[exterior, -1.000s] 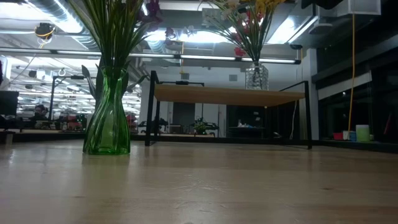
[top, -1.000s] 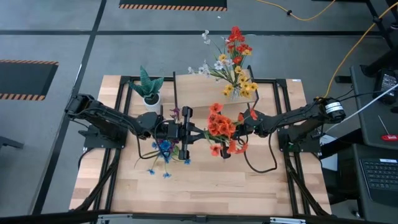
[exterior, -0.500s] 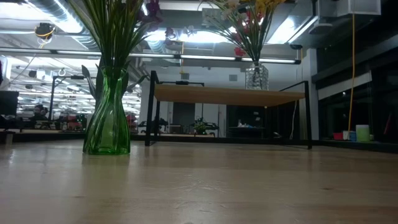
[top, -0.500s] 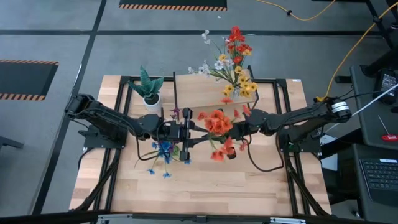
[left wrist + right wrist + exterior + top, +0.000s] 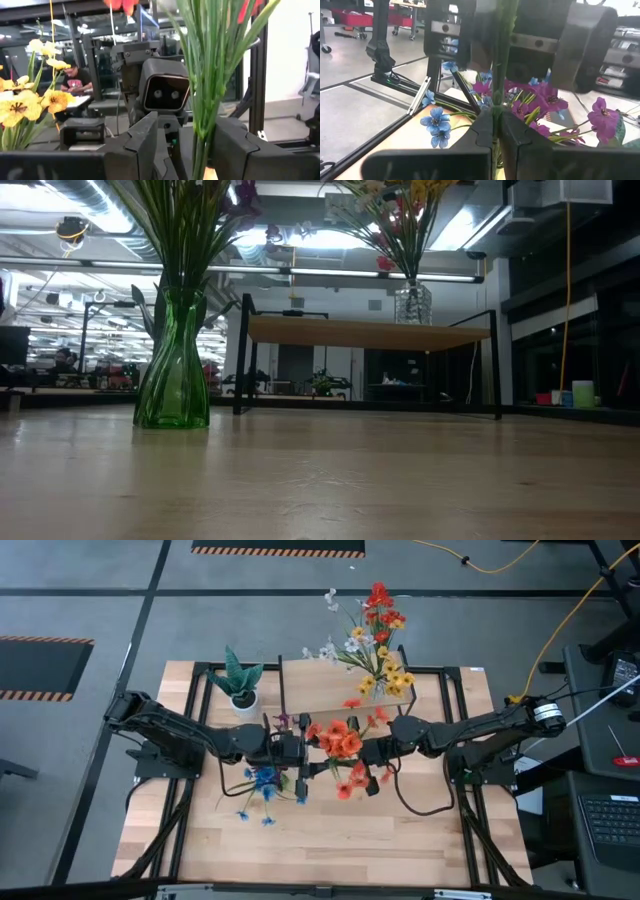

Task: Pick and place flowers into a vace then onto a shelf
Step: Put the orange flowers into the green transparent vase

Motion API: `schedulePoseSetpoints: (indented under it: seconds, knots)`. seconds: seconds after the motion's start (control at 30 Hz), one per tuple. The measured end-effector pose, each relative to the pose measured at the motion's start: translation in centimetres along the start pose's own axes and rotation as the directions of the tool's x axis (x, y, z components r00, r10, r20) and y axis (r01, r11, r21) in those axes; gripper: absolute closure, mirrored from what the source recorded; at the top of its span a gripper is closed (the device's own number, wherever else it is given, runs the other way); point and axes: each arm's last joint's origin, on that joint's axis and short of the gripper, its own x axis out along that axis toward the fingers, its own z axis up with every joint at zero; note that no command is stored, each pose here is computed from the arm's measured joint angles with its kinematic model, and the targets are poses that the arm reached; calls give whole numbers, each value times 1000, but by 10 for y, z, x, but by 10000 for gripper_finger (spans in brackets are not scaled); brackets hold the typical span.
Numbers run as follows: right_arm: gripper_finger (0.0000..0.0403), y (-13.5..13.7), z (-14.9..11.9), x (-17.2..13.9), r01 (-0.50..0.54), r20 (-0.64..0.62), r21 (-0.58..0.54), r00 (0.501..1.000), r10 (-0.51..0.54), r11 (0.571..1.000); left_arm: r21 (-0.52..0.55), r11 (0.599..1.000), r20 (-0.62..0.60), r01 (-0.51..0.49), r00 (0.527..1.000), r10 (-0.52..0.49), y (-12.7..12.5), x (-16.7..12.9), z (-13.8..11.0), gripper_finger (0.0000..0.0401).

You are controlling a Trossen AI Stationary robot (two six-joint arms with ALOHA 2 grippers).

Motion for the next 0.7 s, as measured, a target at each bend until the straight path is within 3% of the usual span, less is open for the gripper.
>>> schedulePoseSetpoints:
  seconds: [0.7]
  knots:
    - [395,1,-6,0,-6,-62,11,998,7,1000,-15,1000,-148,-18,989,15,1,-4,9,270]
